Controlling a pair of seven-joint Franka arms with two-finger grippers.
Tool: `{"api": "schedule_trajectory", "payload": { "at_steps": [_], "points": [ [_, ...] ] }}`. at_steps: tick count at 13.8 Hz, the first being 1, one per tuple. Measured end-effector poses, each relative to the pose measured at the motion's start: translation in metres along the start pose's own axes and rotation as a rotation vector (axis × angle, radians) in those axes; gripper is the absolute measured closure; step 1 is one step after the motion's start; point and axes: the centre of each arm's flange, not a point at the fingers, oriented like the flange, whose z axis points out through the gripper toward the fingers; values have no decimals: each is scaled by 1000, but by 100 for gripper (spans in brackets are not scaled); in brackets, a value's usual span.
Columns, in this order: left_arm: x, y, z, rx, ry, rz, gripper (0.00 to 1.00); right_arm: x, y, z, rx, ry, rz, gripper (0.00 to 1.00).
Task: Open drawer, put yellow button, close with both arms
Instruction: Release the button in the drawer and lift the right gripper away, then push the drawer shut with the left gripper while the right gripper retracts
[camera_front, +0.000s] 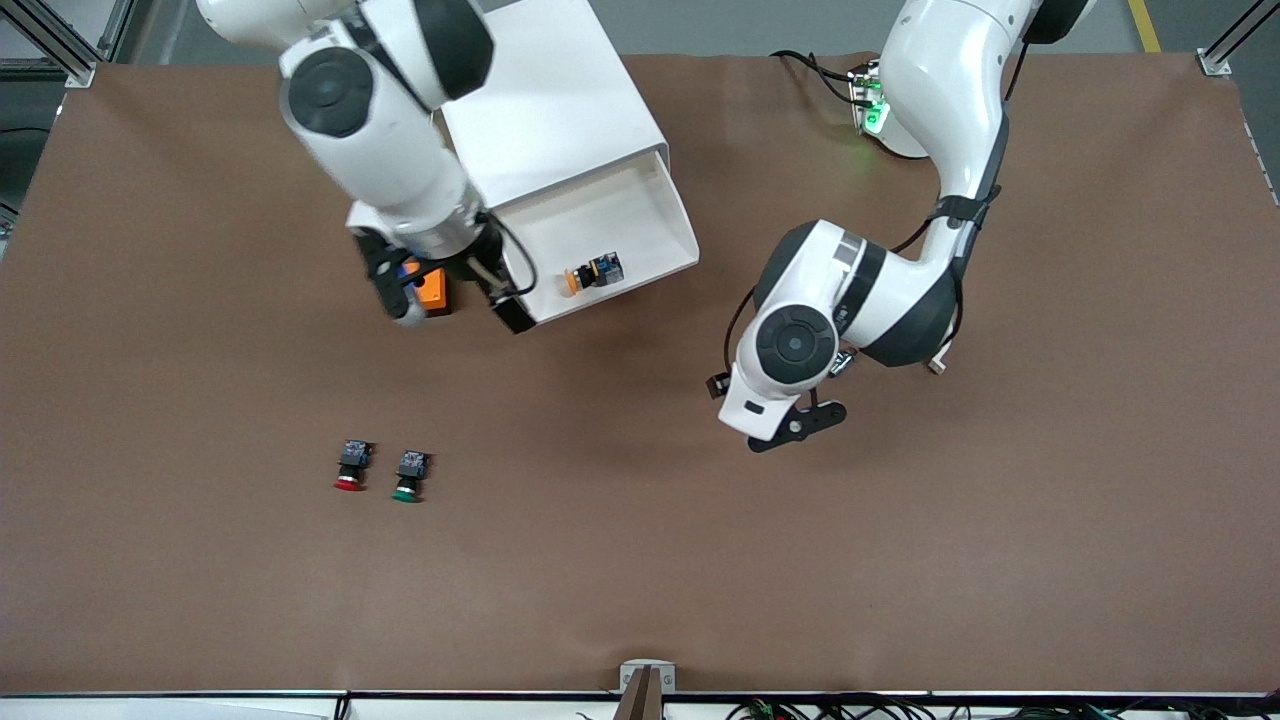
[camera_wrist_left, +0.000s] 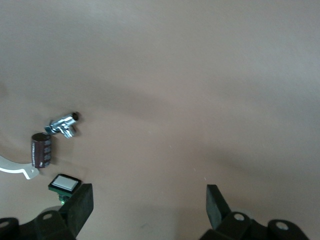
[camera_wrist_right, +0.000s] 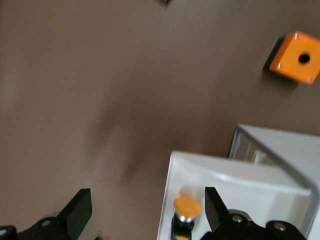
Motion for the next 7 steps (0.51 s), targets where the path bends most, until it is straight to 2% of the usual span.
{"api": "schedule_trajectory", "payload": {
  "at_steps": [3, 7],
  "points": [
    [-32, 30, -2, -43, 0, 65, 0, 68, 8, -20, -9, 3, -107, 0],
    [-80, 60, -13, -89, -21, 48, 0, 134, 28, -41, -46, -12, -309, 0]
  ]
}}
